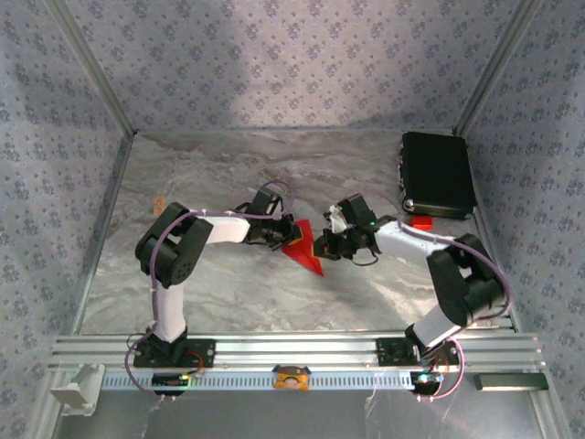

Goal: Fold a paper plane with a square sheet of paper (pick it up from the middle)
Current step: Fourth fold the wing at the center of the table.

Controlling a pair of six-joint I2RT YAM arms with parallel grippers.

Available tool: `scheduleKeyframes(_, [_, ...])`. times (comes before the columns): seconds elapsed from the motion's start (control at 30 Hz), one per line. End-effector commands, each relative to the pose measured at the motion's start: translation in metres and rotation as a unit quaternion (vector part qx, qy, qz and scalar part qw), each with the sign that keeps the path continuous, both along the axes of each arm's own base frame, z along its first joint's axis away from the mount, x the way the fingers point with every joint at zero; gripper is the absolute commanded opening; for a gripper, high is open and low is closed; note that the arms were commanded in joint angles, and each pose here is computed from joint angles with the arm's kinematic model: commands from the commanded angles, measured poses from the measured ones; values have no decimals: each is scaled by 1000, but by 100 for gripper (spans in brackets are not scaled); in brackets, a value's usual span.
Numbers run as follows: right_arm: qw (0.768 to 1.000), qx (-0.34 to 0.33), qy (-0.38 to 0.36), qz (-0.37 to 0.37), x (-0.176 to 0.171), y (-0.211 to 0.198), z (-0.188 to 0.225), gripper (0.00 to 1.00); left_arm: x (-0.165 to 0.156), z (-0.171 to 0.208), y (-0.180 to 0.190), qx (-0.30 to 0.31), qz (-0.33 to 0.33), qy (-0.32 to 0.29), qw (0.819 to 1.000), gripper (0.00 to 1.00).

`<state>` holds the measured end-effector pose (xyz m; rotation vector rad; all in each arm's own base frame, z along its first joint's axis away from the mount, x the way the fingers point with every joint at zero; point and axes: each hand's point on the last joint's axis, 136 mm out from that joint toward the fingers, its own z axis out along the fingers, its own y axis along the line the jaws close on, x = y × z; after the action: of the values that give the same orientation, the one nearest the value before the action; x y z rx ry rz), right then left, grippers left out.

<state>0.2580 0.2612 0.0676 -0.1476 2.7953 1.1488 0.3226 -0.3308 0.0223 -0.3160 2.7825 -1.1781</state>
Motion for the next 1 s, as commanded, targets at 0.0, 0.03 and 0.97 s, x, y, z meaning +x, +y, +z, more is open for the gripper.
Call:
scheduleKeyframes(0.0, [1000, -13, 16, 6, 8, 7, -13, 4, -12, -25, 12, 40, 2, 20, 999, 1])
scheduleKeyframes(0.03, [1000, -12, 21, 6, 11, 9, -14, 4, -12, -26, 13, 41, 1, 21, 999, 1])
scheduleKeyframes(0.97, [991, -75, 105, -30, -25, -34, -88, 0, -20, 40, -13, 18, -45, -39, 998, 0])
